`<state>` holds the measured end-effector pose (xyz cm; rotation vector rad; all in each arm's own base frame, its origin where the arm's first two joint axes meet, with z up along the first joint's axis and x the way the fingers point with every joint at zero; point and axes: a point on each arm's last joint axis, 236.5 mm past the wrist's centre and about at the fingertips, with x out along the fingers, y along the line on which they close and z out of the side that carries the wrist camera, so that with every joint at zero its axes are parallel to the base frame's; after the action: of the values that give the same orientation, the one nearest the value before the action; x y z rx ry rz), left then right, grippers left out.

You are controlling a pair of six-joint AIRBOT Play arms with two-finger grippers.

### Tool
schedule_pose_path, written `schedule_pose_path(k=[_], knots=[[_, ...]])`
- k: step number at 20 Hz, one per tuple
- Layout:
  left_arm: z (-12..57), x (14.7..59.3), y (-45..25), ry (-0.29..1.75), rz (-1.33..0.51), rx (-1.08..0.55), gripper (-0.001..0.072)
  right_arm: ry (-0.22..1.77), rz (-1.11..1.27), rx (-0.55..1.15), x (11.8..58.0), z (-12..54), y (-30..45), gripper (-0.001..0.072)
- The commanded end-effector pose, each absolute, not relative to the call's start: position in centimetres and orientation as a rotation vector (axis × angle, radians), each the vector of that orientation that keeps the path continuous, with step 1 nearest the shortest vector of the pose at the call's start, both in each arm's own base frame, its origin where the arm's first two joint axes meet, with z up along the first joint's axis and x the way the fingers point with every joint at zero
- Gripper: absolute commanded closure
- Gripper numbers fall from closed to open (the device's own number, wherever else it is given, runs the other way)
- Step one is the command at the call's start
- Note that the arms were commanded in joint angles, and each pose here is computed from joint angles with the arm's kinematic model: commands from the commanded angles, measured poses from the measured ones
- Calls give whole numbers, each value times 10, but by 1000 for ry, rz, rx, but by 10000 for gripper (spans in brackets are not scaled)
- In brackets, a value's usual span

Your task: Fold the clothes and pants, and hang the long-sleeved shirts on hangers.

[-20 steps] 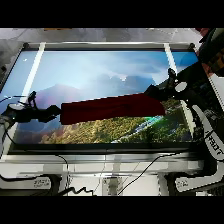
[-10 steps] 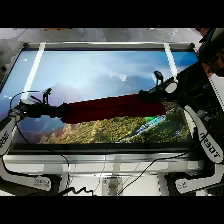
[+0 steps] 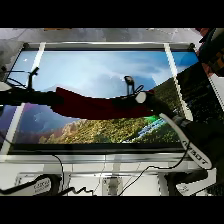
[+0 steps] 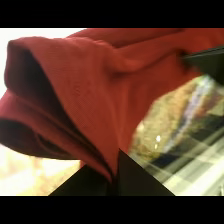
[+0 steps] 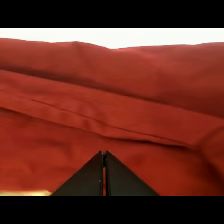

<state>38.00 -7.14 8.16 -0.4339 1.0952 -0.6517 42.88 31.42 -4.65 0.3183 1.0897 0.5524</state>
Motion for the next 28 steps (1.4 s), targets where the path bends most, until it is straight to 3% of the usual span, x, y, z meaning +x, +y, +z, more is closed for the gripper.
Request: schedule_pose_path(k=[1, 7, 11, 15, 19, 24, 28], knots=[[137, 345, -76, 1053, -654, -415, 692, 1134, 636, 445, 401, -48, 394, 695], [154, 340, -78, 998, -644, -386, 692, 1183, 804, 534, 347, -27, 496, 695], [159, 357, -76, 939, -594, -414, 691, 1197, 807, 475, 347, -34, 487, 695], [161, 380, -99, 904, -557, -477, 691, 1209, 689, 400, 411, -28, 386, 695], [144, 412, -190, 858, -638, -472, 692, 1196, 503, 434, 469, 6, 235, 695], [97, 438, -347, 747, -663, -600, 692, 1210, 372, 497, 470, 32, 87, 695], [39, 429, -413, 764, -599, -663, 687, 1228, 271, 555, 463, 28, 25, 695]])
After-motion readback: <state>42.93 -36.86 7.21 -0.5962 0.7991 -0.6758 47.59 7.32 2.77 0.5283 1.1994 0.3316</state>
